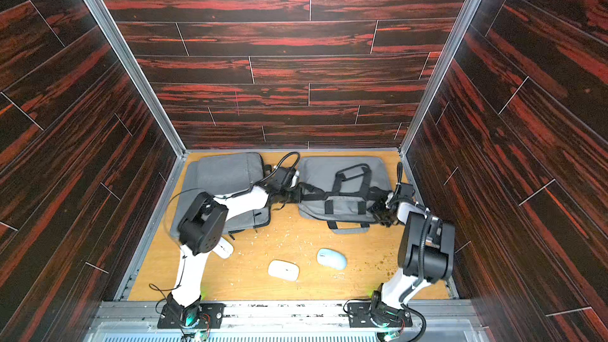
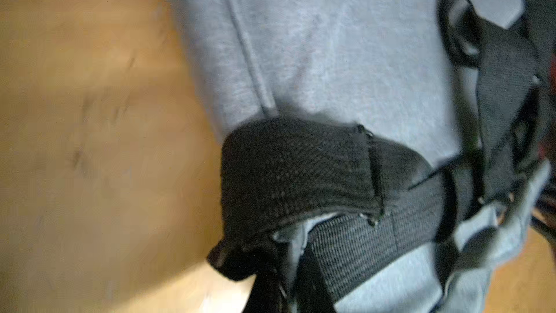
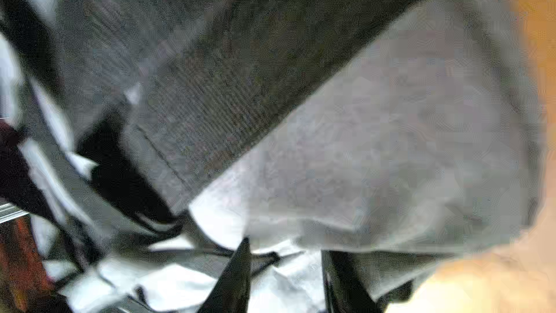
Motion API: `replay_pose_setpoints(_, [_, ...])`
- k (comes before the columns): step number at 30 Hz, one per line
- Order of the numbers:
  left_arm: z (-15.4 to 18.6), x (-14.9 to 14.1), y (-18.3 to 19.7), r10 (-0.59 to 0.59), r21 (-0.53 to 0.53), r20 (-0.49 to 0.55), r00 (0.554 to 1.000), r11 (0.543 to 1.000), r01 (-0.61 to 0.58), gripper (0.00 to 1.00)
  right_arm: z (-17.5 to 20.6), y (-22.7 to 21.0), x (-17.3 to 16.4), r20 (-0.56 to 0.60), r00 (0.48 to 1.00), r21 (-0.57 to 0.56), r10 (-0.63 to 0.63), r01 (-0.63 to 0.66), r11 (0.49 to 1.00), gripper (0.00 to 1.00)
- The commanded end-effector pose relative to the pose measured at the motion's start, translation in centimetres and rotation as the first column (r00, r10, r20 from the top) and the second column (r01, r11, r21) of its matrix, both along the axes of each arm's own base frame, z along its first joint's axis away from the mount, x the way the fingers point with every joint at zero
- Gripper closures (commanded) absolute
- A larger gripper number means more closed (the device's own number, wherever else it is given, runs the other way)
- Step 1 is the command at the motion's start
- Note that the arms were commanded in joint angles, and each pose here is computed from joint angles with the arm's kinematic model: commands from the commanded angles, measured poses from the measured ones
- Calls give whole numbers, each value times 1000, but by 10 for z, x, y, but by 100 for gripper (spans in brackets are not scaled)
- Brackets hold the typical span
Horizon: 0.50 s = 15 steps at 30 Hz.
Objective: Put the mouse into the laptop bag
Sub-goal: Adjust the zippered laptop bag at the center of the board.
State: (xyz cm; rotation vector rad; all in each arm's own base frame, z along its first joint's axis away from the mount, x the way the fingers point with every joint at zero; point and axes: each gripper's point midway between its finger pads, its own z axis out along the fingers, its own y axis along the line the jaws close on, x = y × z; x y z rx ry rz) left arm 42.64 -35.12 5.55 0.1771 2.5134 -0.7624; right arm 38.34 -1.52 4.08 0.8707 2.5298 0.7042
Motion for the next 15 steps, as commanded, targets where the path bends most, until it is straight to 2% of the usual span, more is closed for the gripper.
replay_pose_setpoints(1, [-16, -50, -6, -52, -10, -124, 991, 999, 51, 100, 21, 26, 43, 123, 986, -6, 117, -117, 993, 58])
replay_pose_setpoints(5, [-14, -64, -19, -59, -15, -132, 989, 998, 58, 100, 37, 75, 79, 174, 946, -82, 273, -263, 961, 58])
replay_pose_setpoints(8, [-8, -73, -35, -75, -36, -141, 987, 997, 71, 100, 61, 104, 91, 215, 904, -245, 368, -315, 917, 58])
replay_pose_setpoints(9, [-6, -76, -39, -81, -39, -144, 986, 996, 77, 97, 74, 113, 89, 240, 888, -291, 393, -320, 902, 58])
replay_pose_setpoints(11, [-1, -79, -45, -95, -49, -145, 985, 995, 88, 85, 97, 121, 79, 290, 862, -358, 416, -305, 883, 58])
replay_pose_setpoints(15, [17, -85, -57, -128, -92, -141, 982, 989, 116, 58, 131, 127, 34, 364, 818, -450, 444, -263, 853, 56])
